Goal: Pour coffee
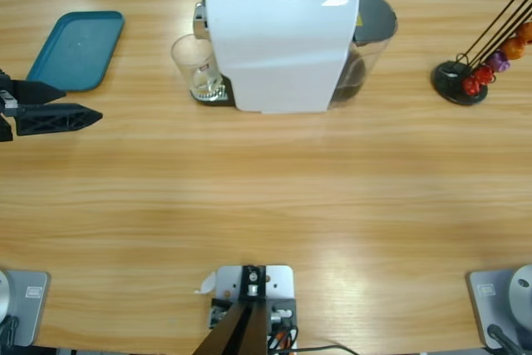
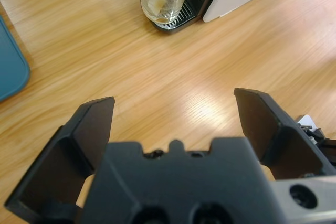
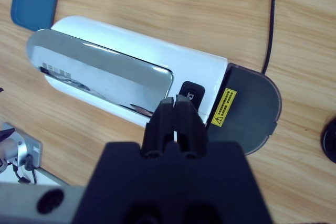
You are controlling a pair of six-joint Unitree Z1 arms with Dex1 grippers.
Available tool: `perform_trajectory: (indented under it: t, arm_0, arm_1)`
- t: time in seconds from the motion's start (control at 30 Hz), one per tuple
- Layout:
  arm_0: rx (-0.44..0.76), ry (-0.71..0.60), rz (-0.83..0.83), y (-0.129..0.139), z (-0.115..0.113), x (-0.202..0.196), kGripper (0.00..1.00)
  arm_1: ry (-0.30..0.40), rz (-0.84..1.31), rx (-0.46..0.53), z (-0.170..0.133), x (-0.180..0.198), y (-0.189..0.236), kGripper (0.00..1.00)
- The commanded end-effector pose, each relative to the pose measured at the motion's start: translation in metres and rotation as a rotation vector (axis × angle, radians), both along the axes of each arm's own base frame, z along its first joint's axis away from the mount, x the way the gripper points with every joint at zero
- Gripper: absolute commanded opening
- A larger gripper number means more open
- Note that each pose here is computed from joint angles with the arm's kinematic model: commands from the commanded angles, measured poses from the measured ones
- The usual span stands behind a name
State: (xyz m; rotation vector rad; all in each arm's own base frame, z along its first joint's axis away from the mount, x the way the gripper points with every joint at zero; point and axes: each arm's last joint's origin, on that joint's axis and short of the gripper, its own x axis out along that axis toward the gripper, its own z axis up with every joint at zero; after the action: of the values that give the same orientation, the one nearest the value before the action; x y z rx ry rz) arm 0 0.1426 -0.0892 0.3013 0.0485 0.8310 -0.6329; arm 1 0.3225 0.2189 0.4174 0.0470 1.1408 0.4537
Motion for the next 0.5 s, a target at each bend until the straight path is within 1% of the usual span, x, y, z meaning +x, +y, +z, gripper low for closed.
perform_trajectory:
  t: [0.03, 0.23, 0.5]
  arm_0:
    - [0.024, 0.075, -0.018, -0.0069, -0.0203, 0.0074, 0.991]
    - [0.025, 0.074, -0.019, -0.0071, -0.0203, 0.0077, 0.991]
    - [0.024, 0.072, -0.023, -0.0074, -0.0200, 0.0077, 0.991]
  arm_1:
    - [0.021, -0.043, -0.055, -0.0174, 0.0165, 0.0014, 0.000]
    - [0.021, -0.048, -0.059, -0.0182, 0.0192, -0.0022, 0.000]
    - [0.045, -0.044, -0.066, -0.0265, 0.0221, 0.0000, 0.000]
